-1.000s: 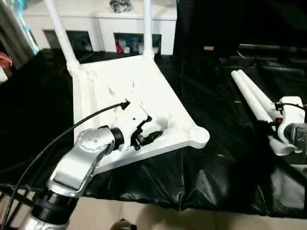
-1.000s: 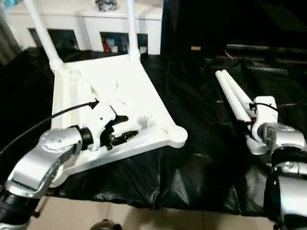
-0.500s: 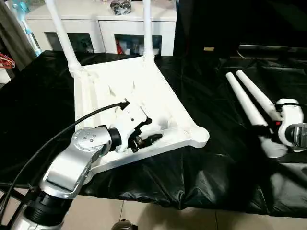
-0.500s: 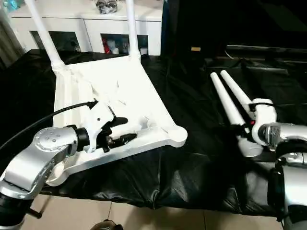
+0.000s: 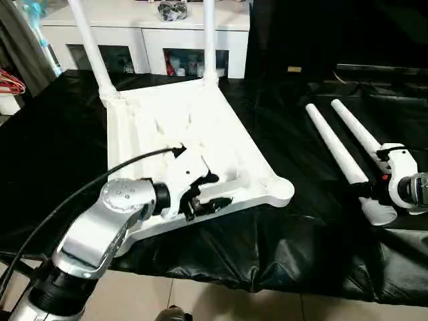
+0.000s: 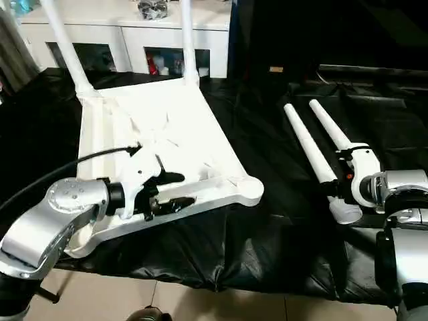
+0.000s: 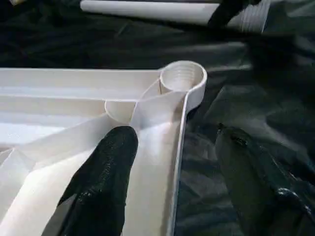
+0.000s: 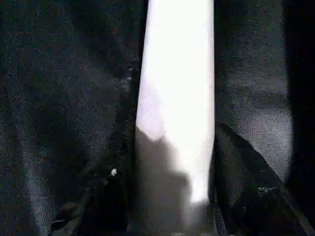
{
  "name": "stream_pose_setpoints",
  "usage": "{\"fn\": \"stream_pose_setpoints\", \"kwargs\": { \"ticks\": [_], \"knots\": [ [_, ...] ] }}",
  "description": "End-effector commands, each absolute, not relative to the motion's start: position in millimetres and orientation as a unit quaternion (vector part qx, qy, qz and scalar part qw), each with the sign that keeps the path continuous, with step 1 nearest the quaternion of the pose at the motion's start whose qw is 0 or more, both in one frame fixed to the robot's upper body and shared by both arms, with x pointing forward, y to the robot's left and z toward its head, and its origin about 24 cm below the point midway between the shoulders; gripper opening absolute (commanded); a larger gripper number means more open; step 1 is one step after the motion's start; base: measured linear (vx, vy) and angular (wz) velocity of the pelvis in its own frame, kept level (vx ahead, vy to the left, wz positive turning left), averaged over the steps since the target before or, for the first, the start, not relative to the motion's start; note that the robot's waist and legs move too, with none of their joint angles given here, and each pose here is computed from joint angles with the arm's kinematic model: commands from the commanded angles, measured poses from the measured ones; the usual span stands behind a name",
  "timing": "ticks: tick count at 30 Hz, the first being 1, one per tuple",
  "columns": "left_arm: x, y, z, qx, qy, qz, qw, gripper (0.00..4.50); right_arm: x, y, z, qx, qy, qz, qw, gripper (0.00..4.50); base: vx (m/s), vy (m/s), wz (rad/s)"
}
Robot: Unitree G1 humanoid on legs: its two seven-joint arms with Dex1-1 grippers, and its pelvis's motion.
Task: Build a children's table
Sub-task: Pick table leg
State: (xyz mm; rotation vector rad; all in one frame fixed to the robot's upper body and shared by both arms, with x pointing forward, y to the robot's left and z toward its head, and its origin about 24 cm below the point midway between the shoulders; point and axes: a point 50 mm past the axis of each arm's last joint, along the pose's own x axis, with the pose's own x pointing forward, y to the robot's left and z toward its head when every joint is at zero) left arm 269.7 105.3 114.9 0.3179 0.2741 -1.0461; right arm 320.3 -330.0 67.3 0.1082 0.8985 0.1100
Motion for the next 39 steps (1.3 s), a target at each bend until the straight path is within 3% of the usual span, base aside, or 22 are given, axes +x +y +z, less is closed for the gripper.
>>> {"fn": "stream_pose_setpoints", "kwargs": {
  "ticks": [1,5,6,10,11,13,17,20,24,25,33,39],
  "knots": [
    [276,107,122,0.155,0.115,-0.484,0.854,2.99,320.6,-331.7,70,0.073,0.421,0.048,0.903,1.91,0.0,0.0,0.0],
    [296,104,130,0.115,0.088,-0.428,0.892,2.99,333.0,-321.3,85,0.163,0.329,0.095,0.925,1.91,0.0,0.0,0.0],
    [296,104,130,0.115,0.088,-0.428,0.892,2.99,333.0,-321.3,85,0.163,0.329,0.095,0.925,1.9,0.0,0.0,0.0],
    [311,97,133,0.065,0.083,-0.391,0.914,2.99,343.1,-299.0,92,0.232,0.244,0.172,0.926,1.9,0.0,0.0,0.0],
    [318,92,136,0.041,0.075,-0.372,0.924,2.99,345.8,-281.5,95,0.255,0.18,0.232,0.921,1.9,0.0,0.0,0.0],
    [321,90,137,0.033,0.073,-0.364,0.928,2.99,345.4,-275.7,96,0.259,0.162,0.252,0.918,1.9,0.0,0.0,0.0],
    [332,79,142,-0.051,0.078,-0.336,0.937,2.99,335.4,-237.7,99,0.266,0.121,0.352,0.889,1.9,0.0,0.0,0.0],
    [333,66,145,-0.124,0.092,-0.355,0.922,2.99,324.6,-206.7,103,0.267,0.102,0.422,0.86,1.9,0.0,0.0,0.0],
    [334,56,150,-0.176,0.098,-0.371,0.906,2.99,316.1,-187.9,106,0.269,0.093,0.458,0.842,1.9,0.0,0.0,0.0],
    [334,50,156,-0.217,0.098,-0.384,0.892,2.99,307.3,-173.5,107,0.264,0.094,0.485,0.828,1.9,0.0,0.0,0.0],
    [332,39,168,-0.272,0.09,-0.413,0.864,2.99,296.5,-157.9,111,0.261,0.102,0.506,0.816,1.9,0.0,0.0,0.0],
    [333,38,167,-0.273,0.098,-0.406,0.866,2.99,293.3,-153.7,113,0.254,0.105,0.509,0.815,1.9,0.0,0.0,0.0]
  ]
}}
